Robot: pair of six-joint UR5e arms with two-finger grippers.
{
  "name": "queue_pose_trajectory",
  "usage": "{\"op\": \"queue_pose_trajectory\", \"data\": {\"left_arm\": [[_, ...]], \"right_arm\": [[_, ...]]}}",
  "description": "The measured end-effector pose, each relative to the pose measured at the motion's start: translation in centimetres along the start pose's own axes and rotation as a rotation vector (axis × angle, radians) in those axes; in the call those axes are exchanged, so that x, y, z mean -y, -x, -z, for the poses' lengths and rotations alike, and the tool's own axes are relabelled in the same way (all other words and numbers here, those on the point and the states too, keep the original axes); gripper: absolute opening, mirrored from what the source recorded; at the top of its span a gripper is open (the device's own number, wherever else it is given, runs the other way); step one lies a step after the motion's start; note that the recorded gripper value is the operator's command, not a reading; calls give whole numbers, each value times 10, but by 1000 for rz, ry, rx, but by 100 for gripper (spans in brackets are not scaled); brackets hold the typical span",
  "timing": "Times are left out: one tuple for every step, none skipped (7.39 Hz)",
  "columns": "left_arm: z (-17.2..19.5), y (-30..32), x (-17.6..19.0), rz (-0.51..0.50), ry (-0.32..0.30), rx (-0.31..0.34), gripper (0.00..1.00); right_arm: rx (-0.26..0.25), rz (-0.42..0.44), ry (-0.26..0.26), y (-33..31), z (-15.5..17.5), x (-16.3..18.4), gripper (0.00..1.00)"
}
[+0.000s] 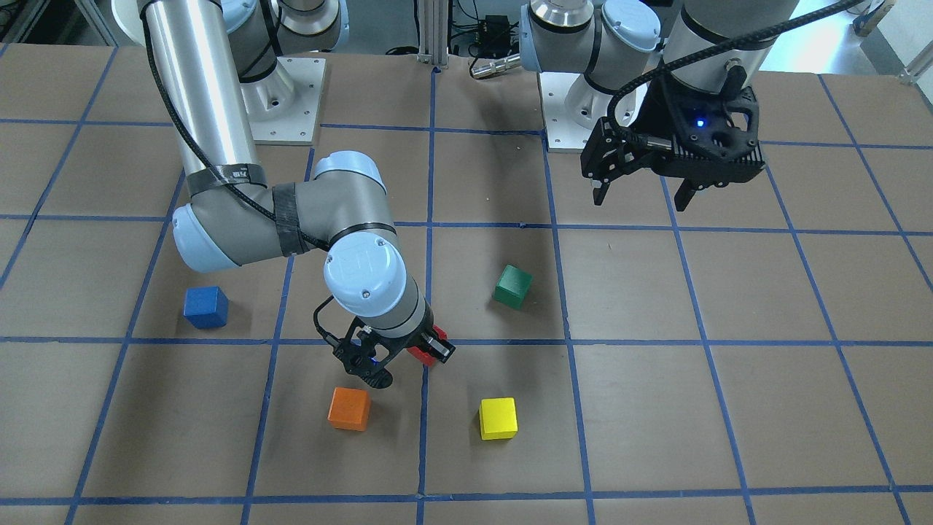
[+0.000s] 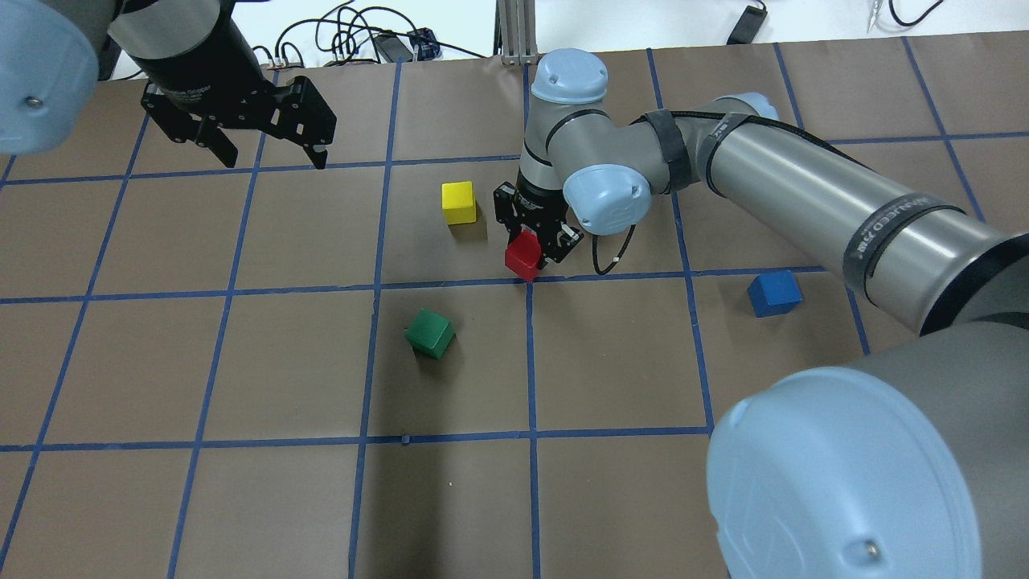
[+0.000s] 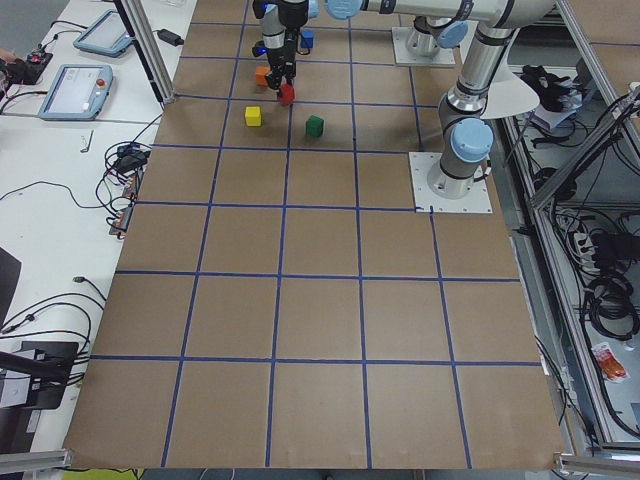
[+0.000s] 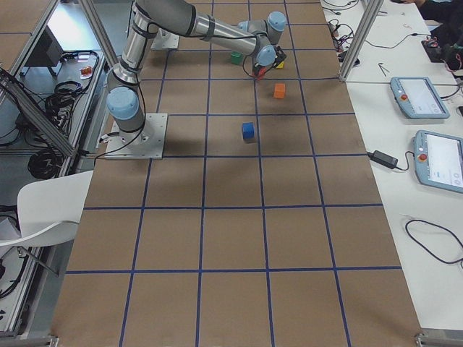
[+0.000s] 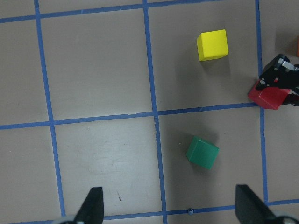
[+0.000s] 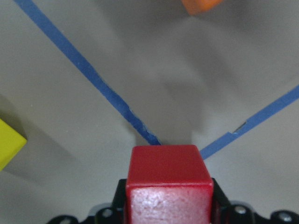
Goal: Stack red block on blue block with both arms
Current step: 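Lift the red cube with the right gripper toward the blue cube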
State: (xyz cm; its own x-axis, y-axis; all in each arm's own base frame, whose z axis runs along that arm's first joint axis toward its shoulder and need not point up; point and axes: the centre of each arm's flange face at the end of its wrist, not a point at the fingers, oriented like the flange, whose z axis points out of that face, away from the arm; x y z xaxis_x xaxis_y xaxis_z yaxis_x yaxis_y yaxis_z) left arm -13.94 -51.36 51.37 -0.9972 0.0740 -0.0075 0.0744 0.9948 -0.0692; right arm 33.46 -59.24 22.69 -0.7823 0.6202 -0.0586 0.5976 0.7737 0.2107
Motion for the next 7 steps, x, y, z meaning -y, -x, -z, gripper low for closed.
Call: {"op": "queue_pose_trajectory", "data": {"left_arm": [[0,0,0,0,0,-1,100],[0,0,0,0,1,-1,100],[-1,0,0,-1,2,-1,100],[-1,0,0,0,3,-1,100],[-1,0,0,0,4,-1,100],[-2,0,0,0,4,-1,100],[-2,0,0,0,4,-1,100]], "right_arm": [[-18,67,1,-12,25,-3,0],[-49,132,-4,-32,54,3,0],[-84,180,0,-57,78,15,0],[-103,241,14,-84,98,25,0],[-109,307,18,-113,113,32,0],[-122,374,15,-148,122,42,0],[-133,433,15,-184,129,55,0]]}}
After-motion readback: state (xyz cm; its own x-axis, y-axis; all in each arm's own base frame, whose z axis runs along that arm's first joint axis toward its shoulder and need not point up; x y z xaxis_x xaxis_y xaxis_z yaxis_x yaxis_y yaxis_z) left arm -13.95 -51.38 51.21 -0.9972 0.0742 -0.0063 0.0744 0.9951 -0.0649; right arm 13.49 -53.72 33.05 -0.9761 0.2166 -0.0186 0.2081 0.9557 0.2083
